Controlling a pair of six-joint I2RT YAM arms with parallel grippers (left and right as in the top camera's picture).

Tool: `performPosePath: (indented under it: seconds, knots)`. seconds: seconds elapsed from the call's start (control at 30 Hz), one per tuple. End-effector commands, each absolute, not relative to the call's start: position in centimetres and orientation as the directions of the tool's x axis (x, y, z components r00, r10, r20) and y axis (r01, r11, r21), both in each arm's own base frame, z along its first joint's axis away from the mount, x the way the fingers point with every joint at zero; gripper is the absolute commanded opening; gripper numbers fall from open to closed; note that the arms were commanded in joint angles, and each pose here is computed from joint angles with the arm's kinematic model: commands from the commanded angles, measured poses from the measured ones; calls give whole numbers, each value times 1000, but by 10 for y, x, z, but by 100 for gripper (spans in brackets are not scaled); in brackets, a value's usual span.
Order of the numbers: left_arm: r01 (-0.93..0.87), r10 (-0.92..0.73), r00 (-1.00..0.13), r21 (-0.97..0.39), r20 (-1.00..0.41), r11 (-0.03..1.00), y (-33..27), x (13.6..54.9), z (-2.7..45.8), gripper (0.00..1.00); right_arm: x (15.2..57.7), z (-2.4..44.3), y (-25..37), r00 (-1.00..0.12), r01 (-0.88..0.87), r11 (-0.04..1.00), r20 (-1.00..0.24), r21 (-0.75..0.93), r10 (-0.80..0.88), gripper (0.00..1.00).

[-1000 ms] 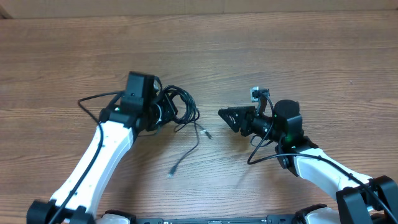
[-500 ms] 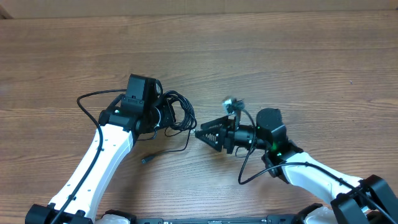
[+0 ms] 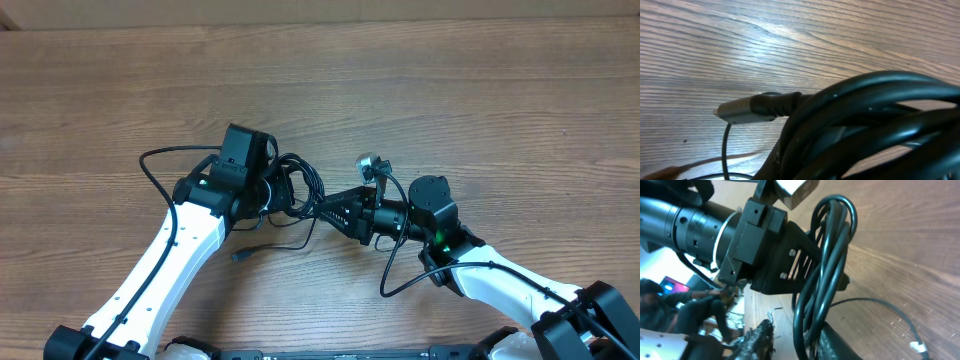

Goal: Untangle cables

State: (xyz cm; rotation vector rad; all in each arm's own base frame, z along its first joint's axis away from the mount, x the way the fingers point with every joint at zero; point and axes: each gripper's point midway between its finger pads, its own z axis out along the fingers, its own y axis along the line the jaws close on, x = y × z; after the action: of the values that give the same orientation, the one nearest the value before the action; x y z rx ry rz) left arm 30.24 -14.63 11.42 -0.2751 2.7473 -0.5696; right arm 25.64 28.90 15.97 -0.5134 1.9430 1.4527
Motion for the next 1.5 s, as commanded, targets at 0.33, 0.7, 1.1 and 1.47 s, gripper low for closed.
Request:
performPosePath:
  seconds: [0.33, 0.7, 1.1, 1.47]
  knots:
    - [-292, -410, -863, -372, -294, 881, -125, 314, 113, 4, 237, 178, 298, -750, -648, 180, -661, 740, 18, 6]
    - [-45, -161, -938, -351, -309, 935, -139, 301, 111, 4, 270, 184, 279, -682, -677, 274, -722, 683, 114, 42]
    - [-24, -142, -940, -355, -310, 935, -148, 297, 112, 4, 258, 176, 289, -714, -661, 261, -697, 704, 73, 43]
    - [-64, -187, -930, -359, -317, 931, -151, 301, 113, 4, 229, 170, 311, -735, -663, 216, -679, 717, -3, 41]
